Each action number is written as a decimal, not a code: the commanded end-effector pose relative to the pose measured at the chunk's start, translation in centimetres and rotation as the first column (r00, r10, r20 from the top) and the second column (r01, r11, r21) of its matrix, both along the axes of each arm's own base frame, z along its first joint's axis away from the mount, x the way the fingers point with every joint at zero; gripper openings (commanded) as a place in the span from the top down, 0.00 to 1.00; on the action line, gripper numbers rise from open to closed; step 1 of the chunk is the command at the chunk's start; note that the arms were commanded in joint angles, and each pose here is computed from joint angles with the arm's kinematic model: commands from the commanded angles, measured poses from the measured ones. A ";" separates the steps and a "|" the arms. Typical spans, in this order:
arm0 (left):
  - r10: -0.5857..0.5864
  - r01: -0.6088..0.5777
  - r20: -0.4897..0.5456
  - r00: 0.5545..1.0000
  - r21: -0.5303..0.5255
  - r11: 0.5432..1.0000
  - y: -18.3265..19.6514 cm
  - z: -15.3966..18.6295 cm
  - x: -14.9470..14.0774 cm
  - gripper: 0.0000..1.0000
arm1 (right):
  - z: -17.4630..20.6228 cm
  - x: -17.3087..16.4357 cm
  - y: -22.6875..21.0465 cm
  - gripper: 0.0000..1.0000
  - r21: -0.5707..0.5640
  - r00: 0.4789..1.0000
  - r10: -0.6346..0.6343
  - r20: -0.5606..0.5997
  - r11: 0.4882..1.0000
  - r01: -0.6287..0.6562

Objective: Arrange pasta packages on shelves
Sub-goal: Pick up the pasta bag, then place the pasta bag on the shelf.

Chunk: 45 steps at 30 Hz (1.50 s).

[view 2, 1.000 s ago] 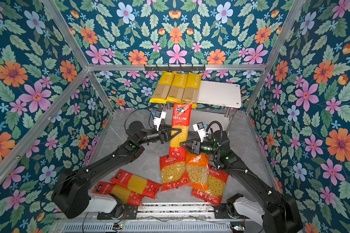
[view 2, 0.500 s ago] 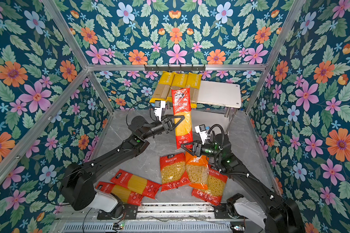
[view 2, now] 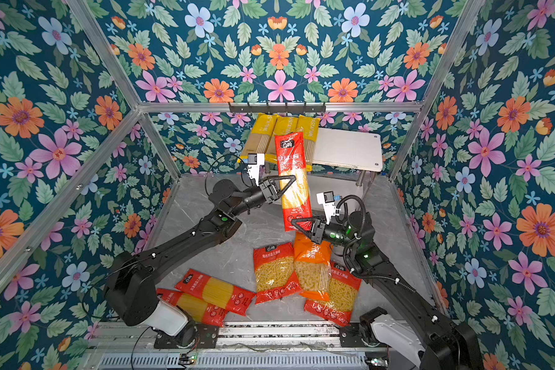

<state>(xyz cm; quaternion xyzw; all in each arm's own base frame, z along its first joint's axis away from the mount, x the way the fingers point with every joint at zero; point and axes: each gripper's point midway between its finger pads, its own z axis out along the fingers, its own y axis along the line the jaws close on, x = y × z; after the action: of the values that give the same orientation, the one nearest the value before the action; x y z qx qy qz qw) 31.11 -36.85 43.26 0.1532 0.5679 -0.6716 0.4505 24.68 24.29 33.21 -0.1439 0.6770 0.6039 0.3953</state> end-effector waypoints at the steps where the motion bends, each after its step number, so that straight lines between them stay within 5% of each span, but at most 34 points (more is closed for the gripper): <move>1: 0.013 -0.008 0.101 0.995 -0.053 0.999 0.5 2.6 -0.8 0.72 | 3.4 -0.1 -0.4 0.96 0.074 0.997 -0.019 0.073 0.997 0.014; 8: 0.045 -0.043 0.115 0.992 -0.019 0.999 0.7 2.7 -0.5 0.40 | 7.1 1.5 -2.5 1.00 0.146 0.995 -0.050 0.082 0.989 0.038; 13: 0.076 -0.077 0.102 0.992 0.006 0.997 0.8 2.0 1.0 0.30 | 9.4 3.5 -4.2 1.00 0.165 0.993 -0.091 0.072 0.983 0.078; 22: 0.174 -0.176 0.063 0.983 0.023 0.984 4.0 0.2 2.9 0.29 | 10.9 10.0 -8.9 1.00 0.149 0.964 -0.220 -0.149 0.959 0.242; 28: 0.275 -0.281 0.060 0.960 0.126 0.952 6.8 -3.1 1.7 0.29 | 9.7 13.2 -9.9 1.00 0.114 0.925 -0.167 -0.342 0.969 0.217; 45: 0.325 -0.328 0.047 0.944 0.205 0.922 8.9 -6.3 0.1 0.29 | 6.7 19.2 -9.7 1.00 0.140 0.836 -0.115 -0.536 0.965 0.222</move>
<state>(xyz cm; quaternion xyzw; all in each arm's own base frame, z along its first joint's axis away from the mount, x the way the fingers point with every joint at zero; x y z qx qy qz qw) 31.21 -27.92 36.58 0.1030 0.6567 -0.5214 0.5351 43.64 14.35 38.23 0.1602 0.7175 0.6357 0.2357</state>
